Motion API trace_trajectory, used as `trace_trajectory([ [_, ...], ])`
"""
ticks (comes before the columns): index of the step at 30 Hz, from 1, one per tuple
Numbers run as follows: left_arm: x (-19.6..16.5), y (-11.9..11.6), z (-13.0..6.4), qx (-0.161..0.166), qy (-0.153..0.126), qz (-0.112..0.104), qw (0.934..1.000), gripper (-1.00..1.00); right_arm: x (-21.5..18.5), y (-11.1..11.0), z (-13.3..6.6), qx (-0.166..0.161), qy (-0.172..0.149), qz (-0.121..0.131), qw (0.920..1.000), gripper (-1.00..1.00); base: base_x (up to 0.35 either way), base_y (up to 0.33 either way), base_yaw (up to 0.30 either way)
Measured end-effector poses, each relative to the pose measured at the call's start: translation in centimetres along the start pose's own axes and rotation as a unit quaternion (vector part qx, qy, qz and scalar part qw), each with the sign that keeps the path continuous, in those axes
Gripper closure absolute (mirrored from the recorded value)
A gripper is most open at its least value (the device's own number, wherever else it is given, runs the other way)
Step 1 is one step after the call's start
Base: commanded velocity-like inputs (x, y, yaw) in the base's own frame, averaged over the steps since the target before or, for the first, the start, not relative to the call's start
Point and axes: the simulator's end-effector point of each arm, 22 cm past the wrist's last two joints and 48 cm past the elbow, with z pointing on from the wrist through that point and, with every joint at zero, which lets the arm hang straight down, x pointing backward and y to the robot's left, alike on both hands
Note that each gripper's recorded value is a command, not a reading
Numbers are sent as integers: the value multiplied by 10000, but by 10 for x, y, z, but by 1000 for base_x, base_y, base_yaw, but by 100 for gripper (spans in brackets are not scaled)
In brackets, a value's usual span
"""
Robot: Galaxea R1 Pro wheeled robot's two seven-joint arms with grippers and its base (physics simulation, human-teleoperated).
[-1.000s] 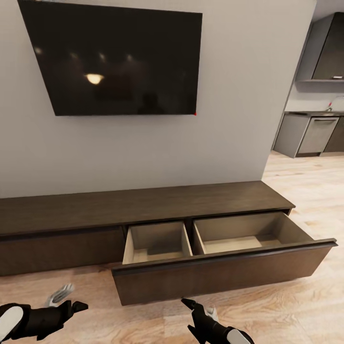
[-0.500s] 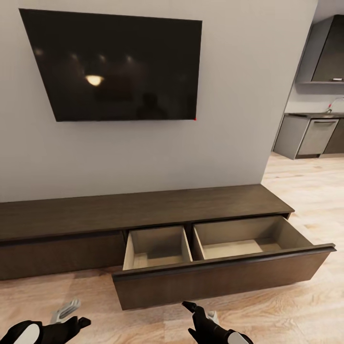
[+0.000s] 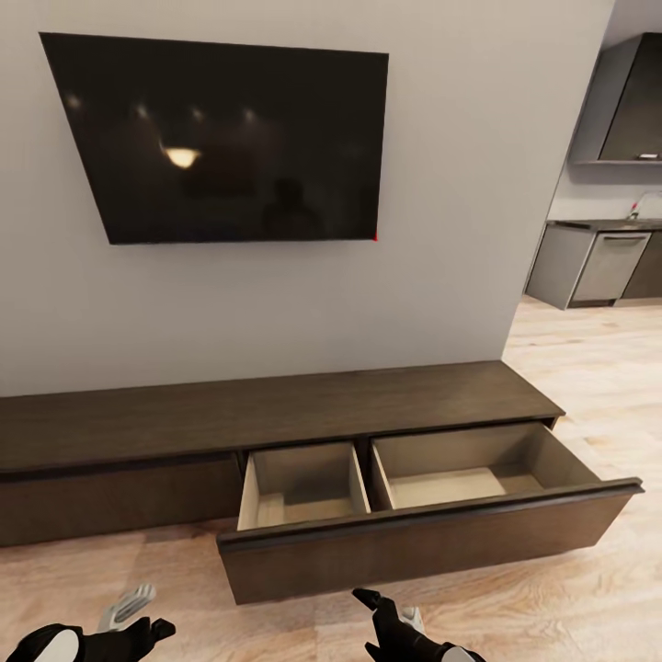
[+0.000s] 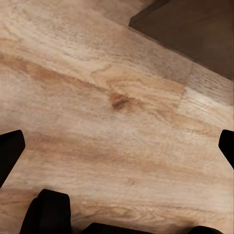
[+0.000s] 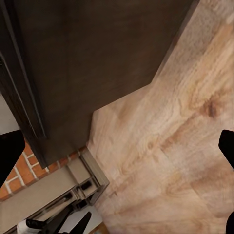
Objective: Place each of the two pumpkins and all three candles from the living room inside a cabinet in the living room (use any cabinet), then make sure every cabinet is closed, and position the cauldron so it is next to a table in the living room.
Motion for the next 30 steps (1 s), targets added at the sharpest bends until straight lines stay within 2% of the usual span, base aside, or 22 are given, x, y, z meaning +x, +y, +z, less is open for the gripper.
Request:
trace_trajectory([
  [4,-2,-2,-6,-20,17,-11,10000,-100,-5,3,-7,31,-20,5,10000,-100,-30,0,0],
  [11,-5,-5,-16,-53,58,-30,10000,-100,-15,5,-20,144,-60,-8,9999,-100,-219,0,0],
  [18,-8,-9,-27,-81,107,-38,9999,-100,-18,11,-29,216,-72,-6,9997,-100,-28,0,-16],
  [30,-11,-15,-44,-128,185,-55,9997,-100,-28,17,-48,374,-170,-3,9992,-100,-1,0,-150],
])
